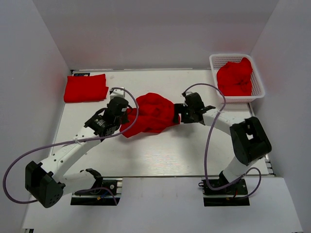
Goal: Fold and stack the t-shirts
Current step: Flatten out the tshirt
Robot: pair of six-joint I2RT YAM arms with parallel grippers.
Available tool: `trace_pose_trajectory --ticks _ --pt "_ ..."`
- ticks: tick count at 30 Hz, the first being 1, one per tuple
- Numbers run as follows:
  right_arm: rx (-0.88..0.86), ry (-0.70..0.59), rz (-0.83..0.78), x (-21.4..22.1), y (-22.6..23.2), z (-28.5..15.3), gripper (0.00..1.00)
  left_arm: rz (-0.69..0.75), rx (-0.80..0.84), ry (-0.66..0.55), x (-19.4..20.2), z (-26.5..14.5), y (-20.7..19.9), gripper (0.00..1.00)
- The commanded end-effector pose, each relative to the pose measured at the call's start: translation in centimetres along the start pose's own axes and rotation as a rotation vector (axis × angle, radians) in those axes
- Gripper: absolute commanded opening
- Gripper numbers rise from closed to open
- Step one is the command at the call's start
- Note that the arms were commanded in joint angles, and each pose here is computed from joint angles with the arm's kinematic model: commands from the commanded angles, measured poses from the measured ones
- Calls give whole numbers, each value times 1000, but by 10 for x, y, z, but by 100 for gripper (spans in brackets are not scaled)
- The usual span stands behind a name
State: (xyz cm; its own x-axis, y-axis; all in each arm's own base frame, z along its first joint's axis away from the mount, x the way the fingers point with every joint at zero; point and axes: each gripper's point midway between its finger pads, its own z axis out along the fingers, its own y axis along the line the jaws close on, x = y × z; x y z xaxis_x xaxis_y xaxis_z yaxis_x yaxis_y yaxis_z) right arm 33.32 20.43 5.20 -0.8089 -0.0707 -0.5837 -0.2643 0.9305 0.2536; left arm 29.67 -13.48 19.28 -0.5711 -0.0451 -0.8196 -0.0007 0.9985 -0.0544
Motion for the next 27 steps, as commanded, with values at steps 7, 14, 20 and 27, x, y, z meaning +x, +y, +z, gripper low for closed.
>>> trace_pose_trajectory --ticks 7,14,20,27 --pt "-36 -27 20 -25 19 36 76 -26 38 -13 4 -17 6 0" --pt "-70 -54 16 -28 25 36 0 -39 58 -33 -3 -24 4 0" --pt "-56 -327 -90 -102 33 -32 0 -97 0 -185 -57 -47 16 0" --pt "54 -654 -161 -183 34 -167 0 -215 -49 -434 -148 -103 35 0"
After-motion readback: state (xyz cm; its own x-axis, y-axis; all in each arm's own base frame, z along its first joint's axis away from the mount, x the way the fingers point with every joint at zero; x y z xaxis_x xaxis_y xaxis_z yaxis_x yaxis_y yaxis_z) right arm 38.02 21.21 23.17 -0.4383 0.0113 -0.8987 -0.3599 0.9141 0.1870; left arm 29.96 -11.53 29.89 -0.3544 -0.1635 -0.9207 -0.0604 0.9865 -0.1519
